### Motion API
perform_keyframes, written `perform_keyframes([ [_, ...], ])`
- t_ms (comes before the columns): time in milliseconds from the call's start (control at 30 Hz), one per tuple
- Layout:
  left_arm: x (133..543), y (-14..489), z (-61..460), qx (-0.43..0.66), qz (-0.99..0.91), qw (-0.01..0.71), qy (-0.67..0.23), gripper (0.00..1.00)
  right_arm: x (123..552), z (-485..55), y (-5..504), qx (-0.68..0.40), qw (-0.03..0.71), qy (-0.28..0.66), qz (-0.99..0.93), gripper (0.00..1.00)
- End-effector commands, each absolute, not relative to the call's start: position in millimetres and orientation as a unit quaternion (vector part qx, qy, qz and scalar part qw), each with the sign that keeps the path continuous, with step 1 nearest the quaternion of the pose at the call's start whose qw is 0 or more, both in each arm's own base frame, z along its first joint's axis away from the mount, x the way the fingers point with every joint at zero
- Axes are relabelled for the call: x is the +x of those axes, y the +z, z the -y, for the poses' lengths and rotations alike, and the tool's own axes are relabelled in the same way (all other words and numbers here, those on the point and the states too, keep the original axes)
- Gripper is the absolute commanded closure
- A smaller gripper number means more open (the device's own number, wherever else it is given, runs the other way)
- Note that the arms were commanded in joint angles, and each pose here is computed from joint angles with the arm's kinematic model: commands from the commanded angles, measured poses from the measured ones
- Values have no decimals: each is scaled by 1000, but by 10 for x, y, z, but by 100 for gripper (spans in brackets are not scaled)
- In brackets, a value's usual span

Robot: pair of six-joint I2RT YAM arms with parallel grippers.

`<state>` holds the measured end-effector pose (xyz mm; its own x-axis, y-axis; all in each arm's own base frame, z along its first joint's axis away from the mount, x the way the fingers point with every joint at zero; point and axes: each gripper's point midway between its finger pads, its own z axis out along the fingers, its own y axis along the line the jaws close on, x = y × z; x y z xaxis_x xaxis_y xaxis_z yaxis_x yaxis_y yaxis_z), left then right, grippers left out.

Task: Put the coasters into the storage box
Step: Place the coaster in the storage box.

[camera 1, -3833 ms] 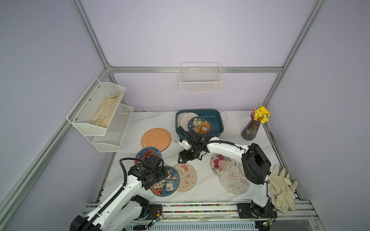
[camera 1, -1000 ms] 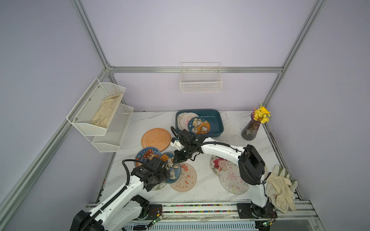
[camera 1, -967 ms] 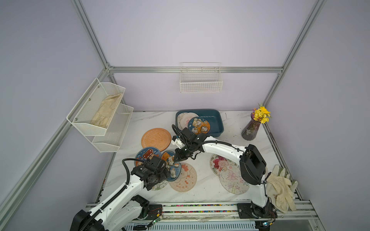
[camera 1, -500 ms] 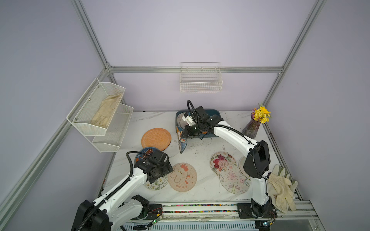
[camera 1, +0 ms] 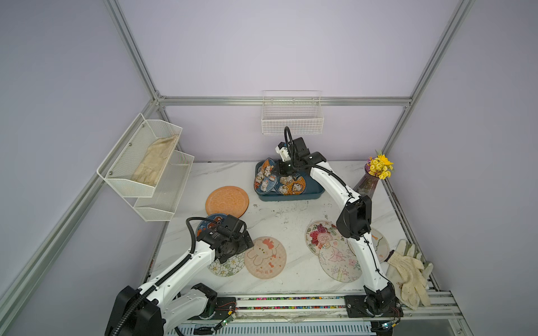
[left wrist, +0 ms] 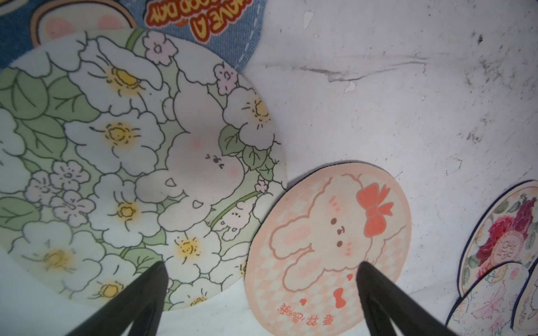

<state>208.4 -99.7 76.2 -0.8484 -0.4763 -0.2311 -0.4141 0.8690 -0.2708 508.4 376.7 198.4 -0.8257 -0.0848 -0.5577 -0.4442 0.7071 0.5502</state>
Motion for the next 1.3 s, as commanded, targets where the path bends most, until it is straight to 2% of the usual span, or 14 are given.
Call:
perform_keyframes([
  [0,2359,1130,1180,-212,-948,189,-147,0,5308,-3533,1864,-131,264,332,-896,100],
  [400,2444,1128,1225,-194,-950,194,-146,0,5583,-2447,988,-58,219,226,-947,100],
  [567,2456,1105,1267,-182,-955,185,-146,0,5599,-2149,926,-47,220,170,-959,100],
  [733,2458,1093,1278,-174,-957,182,-145,0,5597,-2072,1052,-42,232,153,-960,66],
  [933,2426,1053,1340,-151,-962,167,-153,0,5529,-2045,1310,-43,247,156,-955,42],
  [1067,2383,978,1395,-136,-966,150,-162,0,5422,-2059,1501,-45,255,167,-951,34],
  [1267,2257,803,1478,-116,-970,125,-173,0,5105,-2205,1713,-56,253,187,-947,30],
])
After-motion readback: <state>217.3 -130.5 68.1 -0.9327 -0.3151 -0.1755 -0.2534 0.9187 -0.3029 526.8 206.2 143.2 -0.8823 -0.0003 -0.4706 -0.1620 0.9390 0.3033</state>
